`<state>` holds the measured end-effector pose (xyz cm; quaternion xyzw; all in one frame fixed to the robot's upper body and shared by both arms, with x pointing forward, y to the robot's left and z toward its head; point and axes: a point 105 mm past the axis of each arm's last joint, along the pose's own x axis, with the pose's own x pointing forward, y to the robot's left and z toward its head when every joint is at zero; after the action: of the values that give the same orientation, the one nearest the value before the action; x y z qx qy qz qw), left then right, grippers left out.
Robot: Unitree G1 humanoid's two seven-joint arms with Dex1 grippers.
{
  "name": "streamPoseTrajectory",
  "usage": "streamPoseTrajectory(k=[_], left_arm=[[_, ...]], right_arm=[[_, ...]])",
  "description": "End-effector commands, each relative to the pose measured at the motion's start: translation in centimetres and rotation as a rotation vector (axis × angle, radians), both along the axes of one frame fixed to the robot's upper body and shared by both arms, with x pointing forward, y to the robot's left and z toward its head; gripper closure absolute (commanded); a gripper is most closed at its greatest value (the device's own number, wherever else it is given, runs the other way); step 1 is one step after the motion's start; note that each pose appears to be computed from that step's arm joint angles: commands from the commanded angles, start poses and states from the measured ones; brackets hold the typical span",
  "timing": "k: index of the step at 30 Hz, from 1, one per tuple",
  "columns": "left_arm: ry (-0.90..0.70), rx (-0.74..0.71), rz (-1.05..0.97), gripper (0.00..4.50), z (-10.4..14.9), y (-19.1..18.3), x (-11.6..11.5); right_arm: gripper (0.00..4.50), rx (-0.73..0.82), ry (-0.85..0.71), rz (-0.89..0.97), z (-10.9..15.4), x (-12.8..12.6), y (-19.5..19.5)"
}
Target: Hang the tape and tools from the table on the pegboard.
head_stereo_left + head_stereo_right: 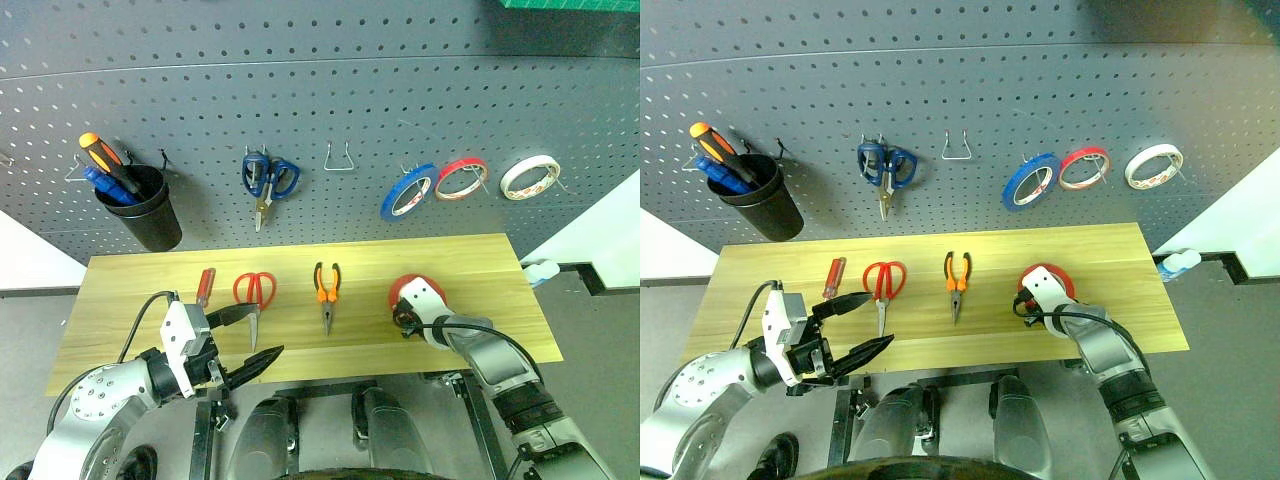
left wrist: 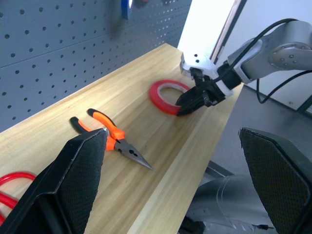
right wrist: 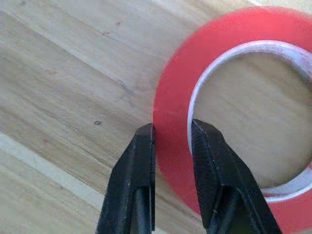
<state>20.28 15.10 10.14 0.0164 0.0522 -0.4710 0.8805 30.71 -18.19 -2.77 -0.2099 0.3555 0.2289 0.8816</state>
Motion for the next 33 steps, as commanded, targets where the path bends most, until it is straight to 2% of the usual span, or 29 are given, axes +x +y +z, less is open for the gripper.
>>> streamPoseTrajectory(k=[1,5,10,13,19,33], left_arm=[[-0.045,-0.001,0.0,0.0,0.8,0.1,0.1],[-0.043,-0.013,0.012,0.0,0.6,0.2,0.1],[-0.037,-0.05,0.022,0.0,0.8,0.6,0.2],[-0.04,-0.049,0.024,0.0,0.8,1.0,0.3],[-0.07,-0.068,0.024,0.0,1.3,1.1,1.5],[-0.105,-0.128,0.005,0.0,1.8,1.3,3.5]], right_arm=[[3.83,-0.03,-0.018,0.006,0.2,0.3,-0.4],[3.83,0.021,-0.038,-0.013,0.6,0.8,-0.2],[3.83,0.298,-0.068,-0.109,2.2,1.3,0.4],[3.83,0.433,-0.177,-0.127,3.9,1.2,0.1],[3.83,0.429,-0.237,-0.135,3.4,-0.8,-1.1],[3.83,0.511,-0.498,-0.28,7.0,-0.1,-3.7]])
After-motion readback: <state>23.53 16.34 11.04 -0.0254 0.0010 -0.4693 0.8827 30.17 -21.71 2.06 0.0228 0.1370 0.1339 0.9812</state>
